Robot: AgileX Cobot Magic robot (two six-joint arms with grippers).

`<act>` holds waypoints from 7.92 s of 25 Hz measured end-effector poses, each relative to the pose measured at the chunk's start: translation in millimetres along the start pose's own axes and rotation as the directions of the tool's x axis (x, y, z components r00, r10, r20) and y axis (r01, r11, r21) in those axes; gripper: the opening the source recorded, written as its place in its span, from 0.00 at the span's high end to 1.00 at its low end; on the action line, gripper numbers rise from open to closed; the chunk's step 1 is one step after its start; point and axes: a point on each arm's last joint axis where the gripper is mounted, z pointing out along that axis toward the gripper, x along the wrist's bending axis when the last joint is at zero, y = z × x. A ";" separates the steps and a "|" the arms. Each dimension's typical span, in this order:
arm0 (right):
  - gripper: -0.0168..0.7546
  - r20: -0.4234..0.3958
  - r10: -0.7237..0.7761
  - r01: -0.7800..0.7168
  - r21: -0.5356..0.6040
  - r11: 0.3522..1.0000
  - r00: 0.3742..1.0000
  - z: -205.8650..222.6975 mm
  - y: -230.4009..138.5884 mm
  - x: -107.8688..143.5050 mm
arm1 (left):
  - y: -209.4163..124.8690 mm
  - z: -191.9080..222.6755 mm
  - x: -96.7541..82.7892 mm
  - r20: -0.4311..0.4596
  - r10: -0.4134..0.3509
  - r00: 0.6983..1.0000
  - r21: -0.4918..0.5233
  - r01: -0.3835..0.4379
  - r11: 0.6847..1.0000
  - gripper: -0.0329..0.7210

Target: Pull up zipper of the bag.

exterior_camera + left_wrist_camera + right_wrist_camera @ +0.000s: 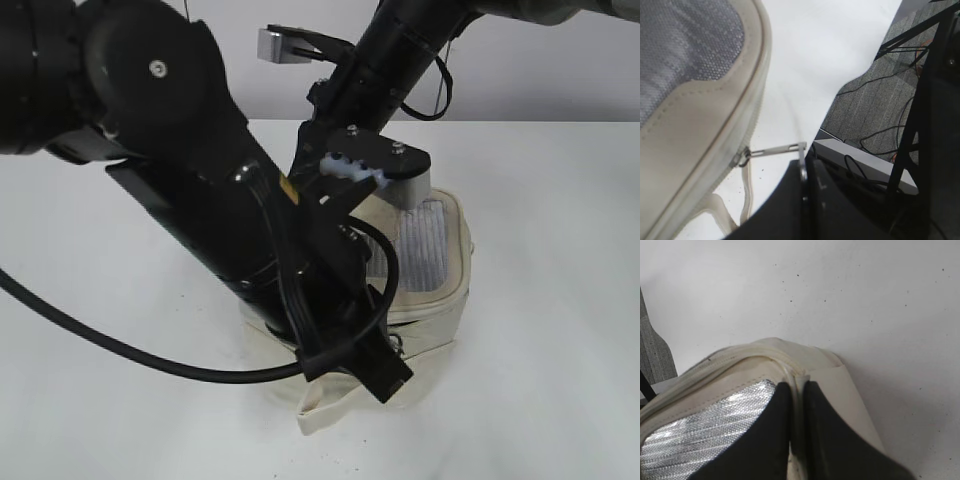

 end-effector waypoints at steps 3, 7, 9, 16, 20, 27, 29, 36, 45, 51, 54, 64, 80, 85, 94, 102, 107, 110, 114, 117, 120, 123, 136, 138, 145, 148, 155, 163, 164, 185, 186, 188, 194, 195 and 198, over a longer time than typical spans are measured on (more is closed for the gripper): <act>0.91 -0.001 0.014 -0.014 -0.001 1.000 1.000 0.0 0.1 0.1 | -1.9 0.4 0.5 -0.004 0.012 1.000 0.021 -0.012 1.000 0.96; 0.90 -0.001 0.058 -0.058 -0.001 0.998 0.998 0.0 0.1 0.1 | -3.6 -0.6 0.8 -0.009 0.028 1.000 0.042 -0.027 0.999 0.92; 0.84 -0.001 0.079 -0.079 -0.001 0.997 0.997 0.0 0.1 0.1 | -3.8 -6.4 -1.6 -0.006 0.033 0.999 0.036 -0.033 0.999 0.85; 0.45 0.025 0.145 -0.145 0.002 0.989 0.989 -1.7 -0.1 -1.2 | -4.2 -45.1 -5.1 -0.086 0.128 0.988 -0.027 -0.130 0.991 0.43; 0.42 0.072 0.131 -0.130 -0.009 0.991 0.989 -18.6 0.7 1.5 | -3.9 -66.4 7.8 -0.162 0.134 0.978 -0.065 -0.146 0.987 0.38; 0.42 0.225 0.188 -0.183 -0.044 0.982 0.956 -71.0 -12.1 -12.1 | -0.4 -85.7 71.0 -0.274 -0.018 0.962 -0.117 -0.015 0.993 0.37; 0.42 0.249 0.220 -0.207 -0.077 0.975 0.943 -89.6 -18.4 -18.7 | 7.3 -91.2 86.4 -0.302 -0.008 0.953 -0.130 -0.033 0.991 0.37; 0.42 0.312 0.337 -0.288 -0.194 0.938 0.888 -153.8 -50.3 -32.7 | 54.0 -80.6 119.8 -0.310 0.090 0.947 -0.085 -0.122 0.989 0.35; 0.42 0.305 0.457 -0.418 -0.187 0.889 0.836 -174.8 -108.8 -23.5 | 105.7 -50.8 144.3 -0.196 0.183 0.963 -0.044 -0.195 0.980 0.23; 0.42 0.264 0.492 -0.479 -0.118 0.870 0.829 -154.1 -129.3 -17.1 | 120.6 -26.9 144.7 -0.027 0.185 0.982 -0.112 -0.187 0.976 0.23; 0.42 0.247 0.507 -0.501 -0.092 0.861 0.826 -145.3 -136.0 -16.9 | 121.2 -14.3 149.1 0.004 0.180 0.984 -0.113 -0.178 0.978 0.23; 0.42 0.225 0.520 -0.512 -0.094 0.854 0.824 -142.3 -137.0 -15.9 | 115.2 24.1 149.2 0.103 0.166 0.981 -0.051 -0.161 0.986 0.23; 0.42 0.225 0.512 -0.501 -0.107 0.859 0.829 -145.4 -153.1 12.7 | 110.4 32.3 149.4 0.144 0.158 0.977 -0.008 -0.158 0.987 0.87; 0.42 0.287 0.513 -0.479 -0.184 0.858 0.809 -135.1 -181.5 38.6 | 110.4 32.3 149.4 0.144 0.158 0.977 -0.008 -0.158 0.987 0.87; 0.42 0.326 0.358 -0.259 -0.309 0.915 0.875 -87.3 -217.8 50.0 | 110.9 28.5 148.2 0.137 0.166 0.976 -0.007 -0.167 0.986 0.87; 0.42 0.318 0.235 -0.116 -0.351 0.929 0.918 -73.5 -220.7 52.6 | 110.9 28.4 147.7 0.138 0.167 0.976 -0.007 -0.167 0.986 0.88; 0.42 0.287 0.234 -0.131 -0.338 0.932 0.929 -56.0 -223.8 38.7 | 110.9 28.4 147.7 0.138 0.167 0.976 -0.007 -0.167 0.986 0.88; 0.42 0.286 0.232 -0.127 -0.342 0.931 0.930 -47.4 -224.8 29.9 | 110.9 28.4 147.6 0.139 0.166 0.976 -0.007 -0.167 0.986 0.88; 0.43 0.281 0.231 -0.130 -0.336 0.933 0.931 -40.1 -220.8 14.3 | 110.9 28.4 147.6 0.139 0.166 0.976 -0.007 -0.167 0.986 0.88; 0.47 0.268 0.241 -0.144 -0.337 0.931 0.933 -34.4 -216.1 0.9 | 110.9 28.4 147.6 0.139 0.166 0.976 -0.007 -0.167 0.986 0.88; 0.65 0.226 0.234 -0.148 -0.342 0.928 0.946 -30.5 -211.6 -4.4 | 110.7 28.5 147.6 0.139 0.166 0.976 -0.006 -0.167 0.986 0.88; 0.91 0.188 0.221 -0.146 -0.348 0.926 0.957 -29.7 -209.1 -2.8 | 110.8 28.1 147.5 0.138 0.167 0.976 -0.007 -0.168 0.986 0.88; 0.97 0.157 0.369 -0.317 -0.280 0.906 0.916 -49.9 -211.5 16.5 | 110.9 28.2 147.3 0.139 0.167 0.976 -0.007 -0.168 0.986 0.89; 0.97 0.162 0.379 -0.330 -0.265 0.906 0.911 -53.4 -212.4 19.9 | 110.8 28.2 147.2 0.140 0.167 0.976 -0.006 -0.167 0.986 0.89; 0.97 0.134 0.412 -0.376 -0.228 0.898 0.901 -65.2 -212.9 35.6 | 110.7 28.1 147.1 0.141 0.167 0.976 -0.005 -0.168 0.986 0.89; 0.97 0.100 0.414 -0.388 -0.209 0.898 0.905 -68.7 -212.2 44.3 | 110.6 28.1 147.1 0.142 0.167 0.976 -0.004 -0.168 0.986 0.89; 0.97 0.124 0.384 -0.379 -0.064 0.923 0.915 -63.0 -204.1 74.6 | 110.5 28.1 147.0 0.143 0.167 0.976 -0.003 -0.168 0.986 0.89; 0.97 0.120 0.290 -0.291 -0.010 0.957 0.949 -61.8 -185.4 127.2 | 108.9 28.3 143.0 0.170 0.169 0.971 0.015 -0.174 0.985 0.90; 0.97 0.117 0.271 -0.272 -0.009 0.962 0.955 -59.4 -182.3 133.0 | 108.8 27.8 142.0 0.175 0.172 0.969 0.018 -0.178 0.984 0.90; 0.97 0.099 0.286 -0.284 -0.030 0.958 0.953 -46.6 -149.7 163.5 | 109.6 23.1 142.1 0.116 0.064 0.991 0.041 -0.069 0.997 0.90; 0.97 0.114 0.276 -0.274 -0.033 0.961 0.954 -50.5 -147.5 163.6 | 109.9 22.9 142.3 0.110 0.059 0.992 0.038 -0.063 0.997 0.90; 0.97 0.127 0.262 -0.258 -0.047 0.965 0.957 -58.9 -142.5 165.9 | 110.4 23.0 143.2 0.100 0.041 0.994 0.035 -0.044 0.998 0.90; 0.97 0.131 0.250 -0.247 -0.040 0.968 0.959 -65.1 -139.1 168.1 | 110.8 23.3 144.1 0.089 0.023 0.996 0.031 -0.026 0.999 0.90; 0.97 0.128 0.253 -0.249 -0.041 0.968 0.959 -65.1 -139.0 168.3 | 110.8 23.3 144.1 0.089 0.022 0.996 0.031 -0.025 0.999 0.90; 0.97 0.110 0.240 -0.237 -0.040 0.971 0.964 -62.4 -136.9 173.9 | 110.9 23.0 144.0 0.089 0.021 0.996 0.031 -0.024 0.999 0.90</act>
